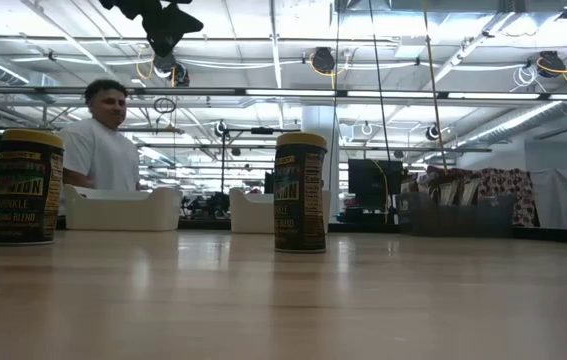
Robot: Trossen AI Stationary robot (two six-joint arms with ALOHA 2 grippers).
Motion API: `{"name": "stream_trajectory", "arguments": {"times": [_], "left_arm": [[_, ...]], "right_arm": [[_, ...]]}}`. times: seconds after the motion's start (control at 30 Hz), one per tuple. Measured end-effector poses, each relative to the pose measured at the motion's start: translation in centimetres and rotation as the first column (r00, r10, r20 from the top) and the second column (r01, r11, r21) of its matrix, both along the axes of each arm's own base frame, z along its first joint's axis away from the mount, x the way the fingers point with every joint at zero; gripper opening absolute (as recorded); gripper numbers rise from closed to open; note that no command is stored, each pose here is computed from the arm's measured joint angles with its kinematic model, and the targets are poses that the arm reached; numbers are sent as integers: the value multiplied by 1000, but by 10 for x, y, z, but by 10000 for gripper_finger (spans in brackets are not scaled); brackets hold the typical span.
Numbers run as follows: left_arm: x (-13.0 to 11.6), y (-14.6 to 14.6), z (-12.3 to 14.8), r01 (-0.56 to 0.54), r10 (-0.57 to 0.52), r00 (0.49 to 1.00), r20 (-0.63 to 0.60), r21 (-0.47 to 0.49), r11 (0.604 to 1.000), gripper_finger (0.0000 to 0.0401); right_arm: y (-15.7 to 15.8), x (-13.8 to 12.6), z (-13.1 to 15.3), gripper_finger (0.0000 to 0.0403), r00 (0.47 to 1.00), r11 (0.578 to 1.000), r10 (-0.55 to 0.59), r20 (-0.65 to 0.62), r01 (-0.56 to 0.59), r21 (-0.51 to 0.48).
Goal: Sort spices by type
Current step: Put the bottom right green seasoning bottle into the right white bin
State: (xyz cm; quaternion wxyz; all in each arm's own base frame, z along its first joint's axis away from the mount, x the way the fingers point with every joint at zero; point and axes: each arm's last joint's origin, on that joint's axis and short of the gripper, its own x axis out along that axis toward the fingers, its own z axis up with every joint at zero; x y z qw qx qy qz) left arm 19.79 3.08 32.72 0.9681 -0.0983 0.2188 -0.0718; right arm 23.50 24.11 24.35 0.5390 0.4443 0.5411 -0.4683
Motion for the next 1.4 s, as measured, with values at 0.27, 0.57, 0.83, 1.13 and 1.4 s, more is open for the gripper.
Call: {"name": "stream_trajectory", "arguments": {"times": [0.27, 0.57, 0.83, 1.13, 1.4], "left_arm": [[0, 0, 0, 0, 0, 1000, -1, 0, 1000, 199], [-1, 0, -2, 3, -3, 1000, -21, 1, 1000, 199], [-1, 0, -2, 4, -4, 1000, -21, 2, 1000, 199], [-1, 0, -2, 3, -3, 1000, -20, 3, 1000, 199], [-1, 0, -2, 6, -6, 1000, -18, 19, 1000, 199]], "right_arm": [[2, 1, -13, 248, 999, 999, 20, 24, -21, 32], [2, 0, -18, 247, 1000, 999, 21, 8, -21, 45], [2, 1, -18, 244, 999, 998, 41, 7, -42, 52], [1, 0, -9, 186, 997, 994, 64, 46, -68, 87], [-5, -5, 11, 188, 993, 988, 65, 100, -78, 133]]}}
